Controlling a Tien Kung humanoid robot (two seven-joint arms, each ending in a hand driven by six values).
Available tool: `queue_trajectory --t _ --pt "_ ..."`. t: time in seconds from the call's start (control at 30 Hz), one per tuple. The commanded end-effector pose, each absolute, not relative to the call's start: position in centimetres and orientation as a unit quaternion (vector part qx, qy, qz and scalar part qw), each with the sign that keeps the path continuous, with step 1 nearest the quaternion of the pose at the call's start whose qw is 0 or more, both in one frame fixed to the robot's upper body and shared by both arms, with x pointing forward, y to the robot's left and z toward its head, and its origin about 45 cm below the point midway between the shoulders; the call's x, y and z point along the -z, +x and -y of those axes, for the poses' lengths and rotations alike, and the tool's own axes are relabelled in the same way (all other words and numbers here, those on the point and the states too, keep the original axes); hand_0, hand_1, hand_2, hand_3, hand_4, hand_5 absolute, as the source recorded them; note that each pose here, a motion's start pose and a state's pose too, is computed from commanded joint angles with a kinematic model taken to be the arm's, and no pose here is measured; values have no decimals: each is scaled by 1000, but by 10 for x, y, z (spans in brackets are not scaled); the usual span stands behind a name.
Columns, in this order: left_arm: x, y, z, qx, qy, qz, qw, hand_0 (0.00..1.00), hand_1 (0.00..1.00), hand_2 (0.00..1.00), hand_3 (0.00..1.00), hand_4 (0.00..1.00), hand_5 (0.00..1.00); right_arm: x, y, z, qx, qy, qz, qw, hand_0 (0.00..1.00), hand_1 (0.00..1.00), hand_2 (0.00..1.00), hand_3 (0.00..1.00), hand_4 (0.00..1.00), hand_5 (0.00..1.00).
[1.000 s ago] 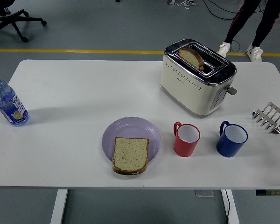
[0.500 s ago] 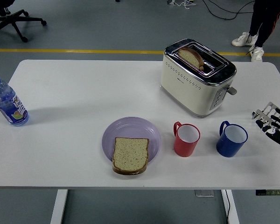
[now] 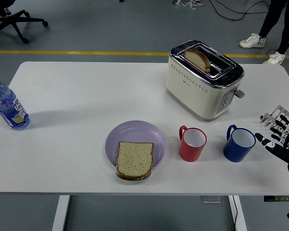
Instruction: Pick up the cup,pour liquid into bread,place the cup on the desk
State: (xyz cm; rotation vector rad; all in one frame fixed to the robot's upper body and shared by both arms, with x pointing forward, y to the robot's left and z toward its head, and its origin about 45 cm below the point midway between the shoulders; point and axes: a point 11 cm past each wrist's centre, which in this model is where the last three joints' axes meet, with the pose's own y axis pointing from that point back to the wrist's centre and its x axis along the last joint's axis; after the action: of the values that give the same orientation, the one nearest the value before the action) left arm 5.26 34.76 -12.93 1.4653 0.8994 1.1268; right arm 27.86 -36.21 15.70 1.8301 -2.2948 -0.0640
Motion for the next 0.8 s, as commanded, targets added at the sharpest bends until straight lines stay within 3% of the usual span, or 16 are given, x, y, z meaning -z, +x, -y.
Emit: queue_trajectory --t 0.8 --pt "129 55 -347 -471 607 -375 518 680 745 771 665 416 998 -134 280 347 20 633 760 146 844 824 897 938 998 188"
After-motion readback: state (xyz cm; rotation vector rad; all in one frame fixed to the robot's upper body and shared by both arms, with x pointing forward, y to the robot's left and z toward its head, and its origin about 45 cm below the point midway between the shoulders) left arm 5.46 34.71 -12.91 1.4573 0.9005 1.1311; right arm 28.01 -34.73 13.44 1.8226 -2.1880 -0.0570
